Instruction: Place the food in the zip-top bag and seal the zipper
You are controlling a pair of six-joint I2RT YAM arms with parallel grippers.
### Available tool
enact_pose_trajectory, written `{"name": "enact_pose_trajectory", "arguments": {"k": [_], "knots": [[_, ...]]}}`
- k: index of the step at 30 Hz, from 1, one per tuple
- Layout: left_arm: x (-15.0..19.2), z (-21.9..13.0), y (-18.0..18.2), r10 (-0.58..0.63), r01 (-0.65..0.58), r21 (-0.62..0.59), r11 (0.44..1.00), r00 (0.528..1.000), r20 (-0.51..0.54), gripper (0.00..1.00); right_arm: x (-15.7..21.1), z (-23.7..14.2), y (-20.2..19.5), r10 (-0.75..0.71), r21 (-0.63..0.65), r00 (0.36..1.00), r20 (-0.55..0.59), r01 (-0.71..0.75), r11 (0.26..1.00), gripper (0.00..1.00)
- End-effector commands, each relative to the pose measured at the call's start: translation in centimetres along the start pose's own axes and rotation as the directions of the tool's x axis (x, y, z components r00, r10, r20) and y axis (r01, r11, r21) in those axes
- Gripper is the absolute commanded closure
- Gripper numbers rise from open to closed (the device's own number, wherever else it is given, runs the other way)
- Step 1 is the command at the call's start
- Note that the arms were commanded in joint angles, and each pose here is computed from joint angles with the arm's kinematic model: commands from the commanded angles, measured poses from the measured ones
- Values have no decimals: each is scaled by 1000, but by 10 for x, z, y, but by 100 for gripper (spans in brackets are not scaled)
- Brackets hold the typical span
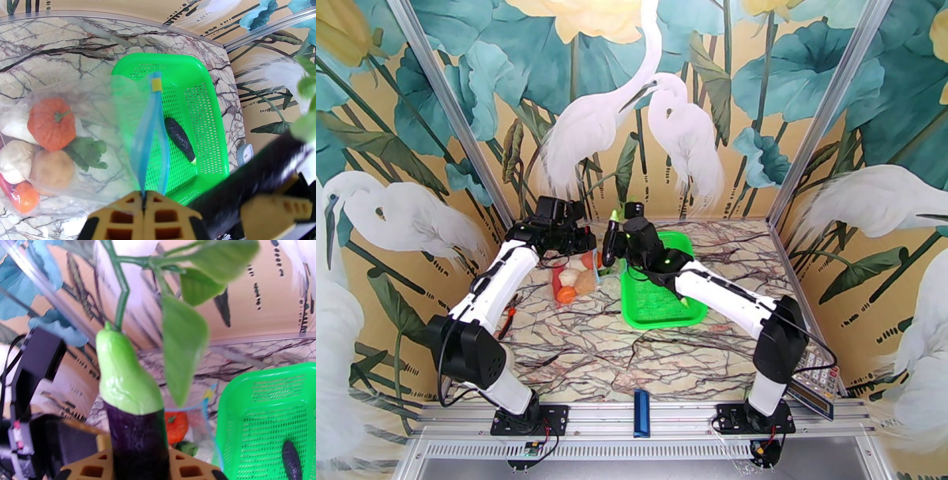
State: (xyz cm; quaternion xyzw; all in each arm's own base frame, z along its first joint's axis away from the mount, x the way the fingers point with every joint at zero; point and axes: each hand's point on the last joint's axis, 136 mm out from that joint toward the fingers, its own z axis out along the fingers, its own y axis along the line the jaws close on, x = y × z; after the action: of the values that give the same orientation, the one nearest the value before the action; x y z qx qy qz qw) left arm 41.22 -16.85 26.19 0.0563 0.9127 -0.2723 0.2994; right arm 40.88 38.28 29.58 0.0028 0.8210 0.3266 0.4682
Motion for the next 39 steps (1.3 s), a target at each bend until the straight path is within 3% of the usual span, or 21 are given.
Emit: {"name": "enact_pose_trajectory", "arguments": {"k": [1, 17, 24, 27, 34, 39], "knots": [[-15, -10, -11, 2, -4, 45, 999, 999, 46, 100, 9, 17, -13, -15, 53, 1000, 1, 15, 998, 75], [-31, -17, -22, -10, 1, 96, 995, 996, 91, 100, 59, 51, 3, -38, -22, 972, -231, 34, 999, 70], [-33, -18, -22, -9, 0, 101, 995, 996, 94, 100, 61, 48, 13, -64, -58, 958, -278, 49, 997, 40], [-34, -18, -22, -9, -1, 103, 995, 996, 93, 100, 55, 42, 17, -92, -71, 958, -272, 76, 995, 32], [-34, -21, -23, -2, -8, 103, 995, 996, 93, 100, 9, -3, 22, -181, -78, 965, -189, 169, 983, 31], [-35, -24, -24, 3, -13, 103, 995, 995, 95, 100, -7, -27, -16, -217, -1, 950, -224, 223, 975, 41]]}}
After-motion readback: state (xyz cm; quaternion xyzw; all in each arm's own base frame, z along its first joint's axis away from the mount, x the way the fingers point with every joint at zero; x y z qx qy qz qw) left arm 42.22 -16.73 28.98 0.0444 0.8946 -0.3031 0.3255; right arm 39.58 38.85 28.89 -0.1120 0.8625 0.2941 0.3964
